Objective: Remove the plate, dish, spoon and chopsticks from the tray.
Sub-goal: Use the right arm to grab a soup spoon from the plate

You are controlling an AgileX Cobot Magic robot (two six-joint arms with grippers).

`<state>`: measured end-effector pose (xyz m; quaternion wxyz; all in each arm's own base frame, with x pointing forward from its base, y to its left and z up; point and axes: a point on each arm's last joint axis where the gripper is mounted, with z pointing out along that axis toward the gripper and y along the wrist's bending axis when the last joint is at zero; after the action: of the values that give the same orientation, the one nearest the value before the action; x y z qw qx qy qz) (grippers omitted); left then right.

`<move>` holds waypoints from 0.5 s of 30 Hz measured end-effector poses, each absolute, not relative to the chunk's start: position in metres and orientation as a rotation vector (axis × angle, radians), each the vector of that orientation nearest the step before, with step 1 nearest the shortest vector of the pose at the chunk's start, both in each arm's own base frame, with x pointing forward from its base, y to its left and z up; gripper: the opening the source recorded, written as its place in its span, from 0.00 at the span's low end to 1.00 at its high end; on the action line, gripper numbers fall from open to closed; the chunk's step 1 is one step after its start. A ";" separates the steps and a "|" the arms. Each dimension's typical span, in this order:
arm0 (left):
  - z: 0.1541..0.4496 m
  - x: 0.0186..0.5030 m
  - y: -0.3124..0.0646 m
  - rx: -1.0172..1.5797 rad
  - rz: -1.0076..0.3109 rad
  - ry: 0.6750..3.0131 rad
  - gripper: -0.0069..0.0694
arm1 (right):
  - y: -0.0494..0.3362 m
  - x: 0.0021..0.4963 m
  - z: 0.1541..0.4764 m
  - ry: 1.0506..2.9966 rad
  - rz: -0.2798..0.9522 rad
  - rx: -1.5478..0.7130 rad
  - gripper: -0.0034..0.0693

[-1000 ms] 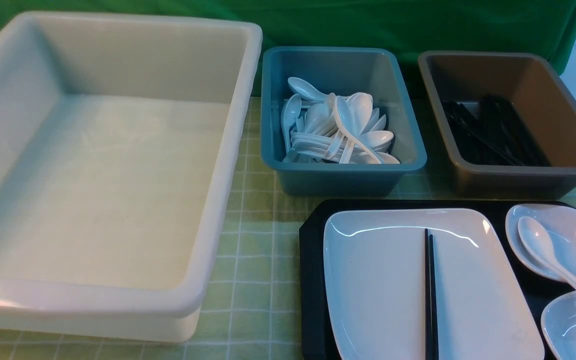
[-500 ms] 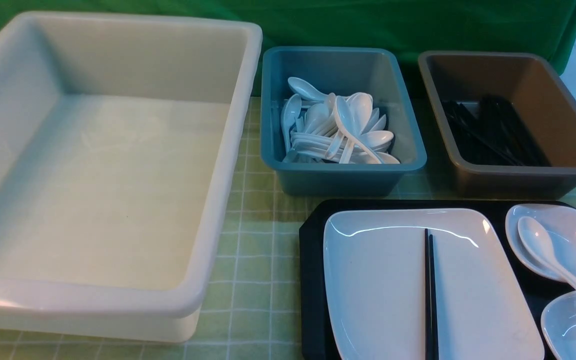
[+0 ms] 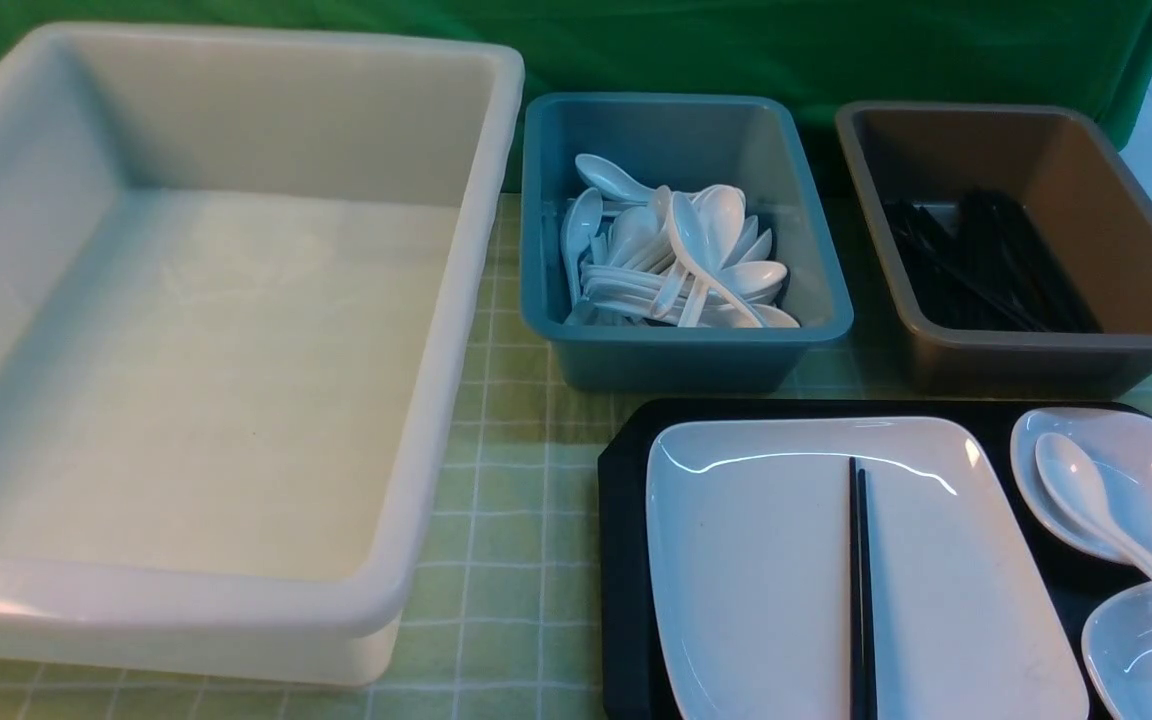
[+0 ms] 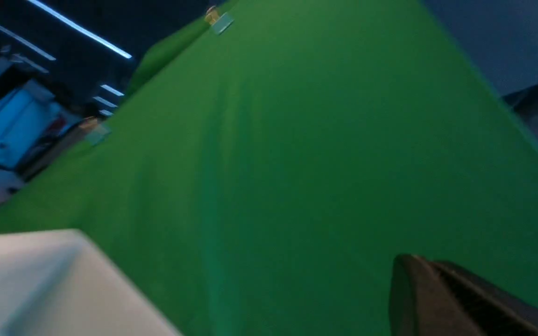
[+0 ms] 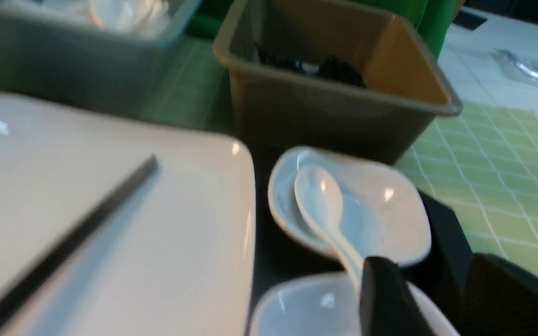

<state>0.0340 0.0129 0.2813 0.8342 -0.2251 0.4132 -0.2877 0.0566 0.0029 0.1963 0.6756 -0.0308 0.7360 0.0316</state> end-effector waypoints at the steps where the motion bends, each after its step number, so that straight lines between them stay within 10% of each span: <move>1: 0.295 0.030 0.010 -0.448 -0.620 0.876 0.09 | 0.003 0.057 0.200 1.608 0.105 0.028 0.38; 9: 0.413 0.047 -0.007 -0.297 -0.463 1.466 0.09 | 0.002 0.054 0.228 1.273 0.518 0.343 0.38; 15: 0.416 0.107 -0.023 -0.100 -0.423 1.988 0.09 | 0.002 0.052 0.233 1.204 0.560 0.352 0.38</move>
<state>0.1069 -0.0230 0.4161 0.5257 -0.0419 0.8310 -0.1770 0.0518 0.0016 0.2332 0.7732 0.1626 0.5557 0.2587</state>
